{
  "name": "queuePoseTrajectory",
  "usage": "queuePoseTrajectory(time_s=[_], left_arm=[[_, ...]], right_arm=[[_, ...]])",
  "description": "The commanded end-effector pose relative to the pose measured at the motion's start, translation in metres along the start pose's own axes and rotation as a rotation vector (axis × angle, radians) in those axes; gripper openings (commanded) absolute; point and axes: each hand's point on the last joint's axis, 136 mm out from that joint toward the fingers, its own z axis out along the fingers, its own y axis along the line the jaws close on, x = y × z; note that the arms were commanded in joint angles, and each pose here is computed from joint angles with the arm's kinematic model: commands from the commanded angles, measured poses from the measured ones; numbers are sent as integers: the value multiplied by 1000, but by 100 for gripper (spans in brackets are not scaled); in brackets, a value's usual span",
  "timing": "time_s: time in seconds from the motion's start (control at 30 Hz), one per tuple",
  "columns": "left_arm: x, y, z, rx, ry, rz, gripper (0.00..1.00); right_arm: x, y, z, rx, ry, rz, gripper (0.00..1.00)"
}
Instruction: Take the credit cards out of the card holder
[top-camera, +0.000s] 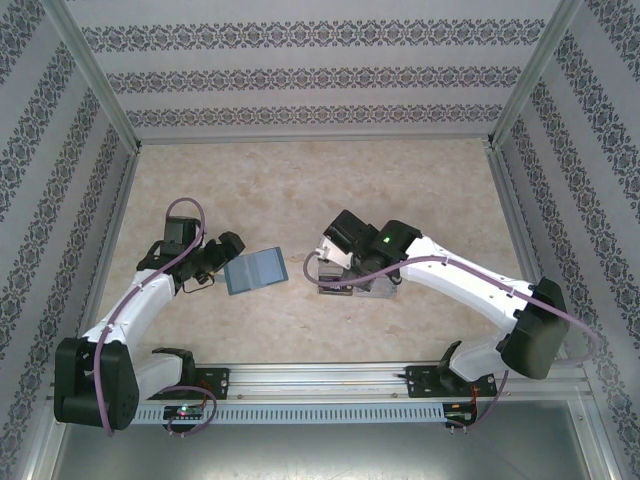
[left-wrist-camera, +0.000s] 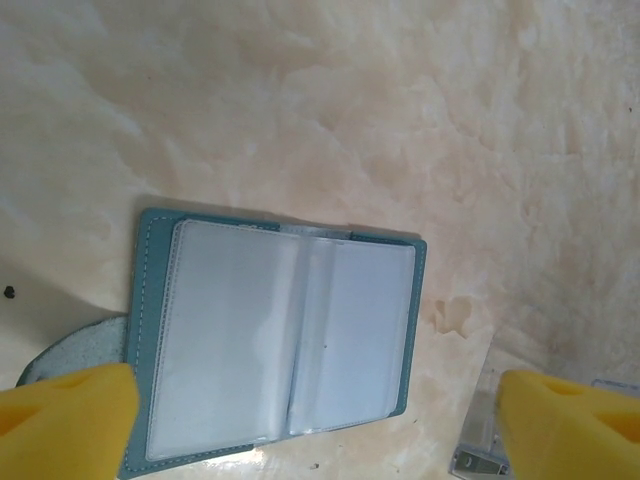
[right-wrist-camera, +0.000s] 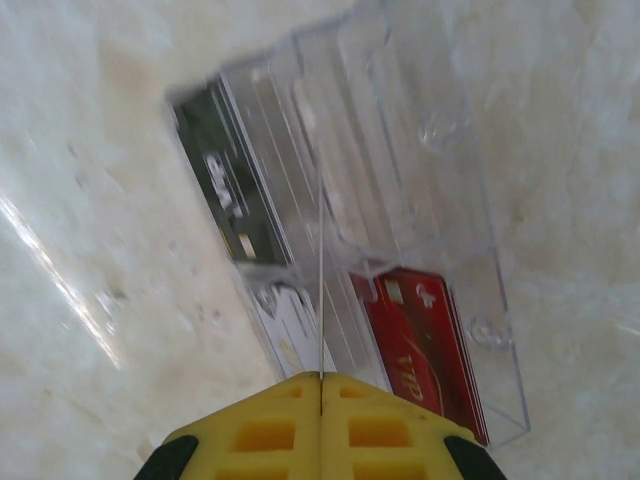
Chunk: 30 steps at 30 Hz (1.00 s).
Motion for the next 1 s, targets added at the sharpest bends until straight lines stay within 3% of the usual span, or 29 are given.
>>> queuePoseTrajectory(time_s=[0.0, 0.13, 0.53, 0.97], left_arm=[[-4, -8, -10, 12, -11, 36, 95], [-3, -5, -12, -1, -16, 35, 95], [-1, -1, -10, -11, -12, 27, 95], [0, 4, -10, -34, -9, 28, 95]], right_arm=[[33, -5, 8, 50, 144, -141, 0], [39, -1, 11, 34, 155, -139, 0], [9, 23, 16, -114, 88, -109, 0], [-18, 30, 37, -124, 83, -170, 0]])
